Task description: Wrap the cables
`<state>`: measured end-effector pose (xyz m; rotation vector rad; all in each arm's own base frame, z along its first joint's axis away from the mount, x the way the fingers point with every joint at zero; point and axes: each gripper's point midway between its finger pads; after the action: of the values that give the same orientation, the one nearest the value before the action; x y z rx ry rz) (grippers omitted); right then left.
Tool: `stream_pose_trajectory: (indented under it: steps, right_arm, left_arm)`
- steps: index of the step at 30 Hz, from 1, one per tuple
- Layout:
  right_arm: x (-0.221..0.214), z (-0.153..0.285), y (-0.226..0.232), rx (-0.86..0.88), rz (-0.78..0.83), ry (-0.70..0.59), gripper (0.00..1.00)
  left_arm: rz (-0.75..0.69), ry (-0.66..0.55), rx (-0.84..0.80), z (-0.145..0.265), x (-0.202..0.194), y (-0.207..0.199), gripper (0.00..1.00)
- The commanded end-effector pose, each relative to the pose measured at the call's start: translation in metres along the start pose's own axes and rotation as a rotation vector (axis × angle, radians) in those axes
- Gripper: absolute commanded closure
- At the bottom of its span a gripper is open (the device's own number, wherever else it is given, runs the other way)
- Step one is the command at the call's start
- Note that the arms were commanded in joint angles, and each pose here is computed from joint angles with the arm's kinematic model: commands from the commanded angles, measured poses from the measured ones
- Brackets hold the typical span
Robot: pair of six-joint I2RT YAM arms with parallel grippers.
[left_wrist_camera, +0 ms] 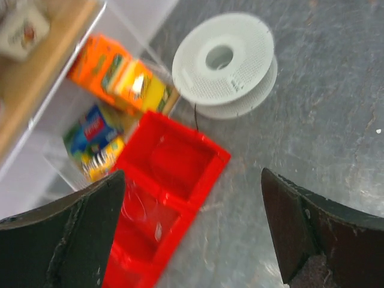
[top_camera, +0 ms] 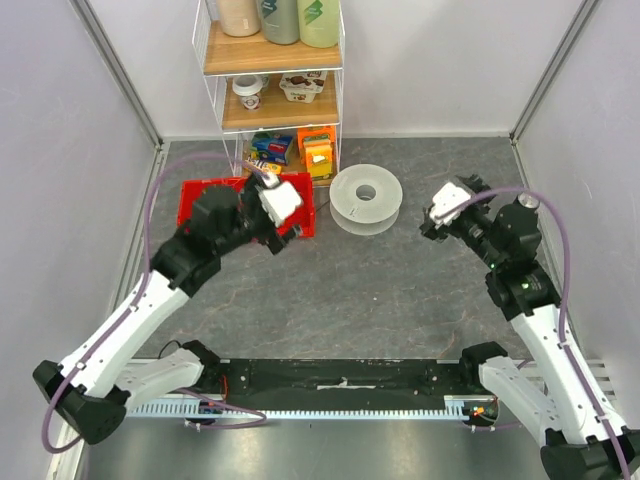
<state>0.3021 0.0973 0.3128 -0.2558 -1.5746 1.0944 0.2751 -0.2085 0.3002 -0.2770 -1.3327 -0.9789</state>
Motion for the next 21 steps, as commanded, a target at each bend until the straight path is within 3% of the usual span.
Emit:
stream_pose_trajectory:
  steps: [1, 6, 16, 21]
  right_arm:
    - [-0.036, 0.024, -0.008, -0.07, -0.287, 0.322, 0.02]
    - [-0.059, 0.029, 0.01, -0.045, -0.46, 0.501, 0.02]
    - [-0.108, 0.029, 0.071, 0.01, -0.618, 0.68, 0.02]
    - [-0.116, 0.034, 0.082, 0.018, -0.606, 0.677, 0.02]
  left_arm:
    - [0.458, 0.294, 0.051, 0.032, -0.041, 0.014, 0.01]
    - [0.702, 0.493, 0.15, 0.048, -0.085, 0.023, 0.01]
    - [1.018, 0.573, 0.228, 0.063, -0.153, 0.01, 0.03]
    - [1.019, 0.555, 0.294, 0.072, -0.162, 0.021, 0.03]
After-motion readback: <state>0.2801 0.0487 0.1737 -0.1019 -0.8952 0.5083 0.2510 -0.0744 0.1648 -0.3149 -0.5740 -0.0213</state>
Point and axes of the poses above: each gripper's point midway between its finger pads, its own z axis back along the fingers, its own y axis along the line the jaws close on, x = y × z, and after that the axes turned 8 degrees about z, right-handed
